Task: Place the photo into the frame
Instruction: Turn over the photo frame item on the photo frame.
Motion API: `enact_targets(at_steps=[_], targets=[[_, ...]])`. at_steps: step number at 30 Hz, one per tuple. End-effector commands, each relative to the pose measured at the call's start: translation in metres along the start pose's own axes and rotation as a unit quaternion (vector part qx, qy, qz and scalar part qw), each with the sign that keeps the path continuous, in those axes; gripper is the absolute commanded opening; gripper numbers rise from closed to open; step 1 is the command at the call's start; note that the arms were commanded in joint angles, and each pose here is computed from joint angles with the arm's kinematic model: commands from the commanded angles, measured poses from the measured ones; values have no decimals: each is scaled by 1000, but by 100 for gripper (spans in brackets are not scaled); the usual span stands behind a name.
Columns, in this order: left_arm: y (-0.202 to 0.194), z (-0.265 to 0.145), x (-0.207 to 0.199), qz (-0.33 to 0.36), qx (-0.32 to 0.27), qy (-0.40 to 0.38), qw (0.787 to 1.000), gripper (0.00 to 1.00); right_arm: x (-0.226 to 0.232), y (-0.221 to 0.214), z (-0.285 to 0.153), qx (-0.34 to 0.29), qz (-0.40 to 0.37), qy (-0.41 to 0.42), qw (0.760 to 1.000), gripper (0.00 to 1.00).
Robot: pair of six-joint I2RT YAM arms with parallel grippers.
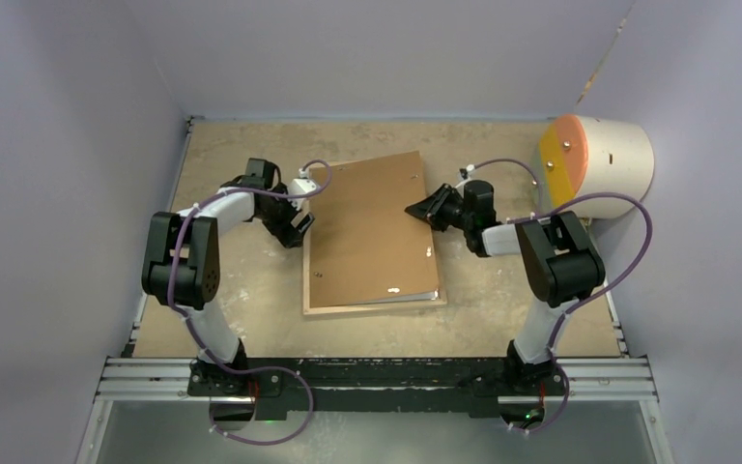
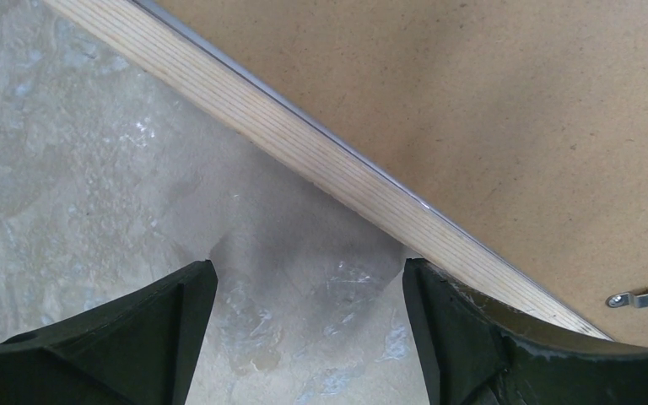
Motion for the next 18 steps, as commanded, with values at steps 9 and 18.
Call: enact_targets(at_steps=[9, 18], targets=[[8, -5, 9, -5, -26, 3, 1000, 85, 17, -11, 8, 53, -144, -147, 977, 40], [8, -17, 15, -7, -36, 9, 999, 85, 21, -20, 13, 75, -181, -195, 961, 99]])
Point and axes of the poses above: each gripper's point midway between its finger pads, its own z axis out along the fingers, its own x axis along the line the jaws close on, y = z × x, the point moved 4 cm from there along -z, back along the fingers, and after that the axes turned 10 degrees about -z, right-handed, at the moved point
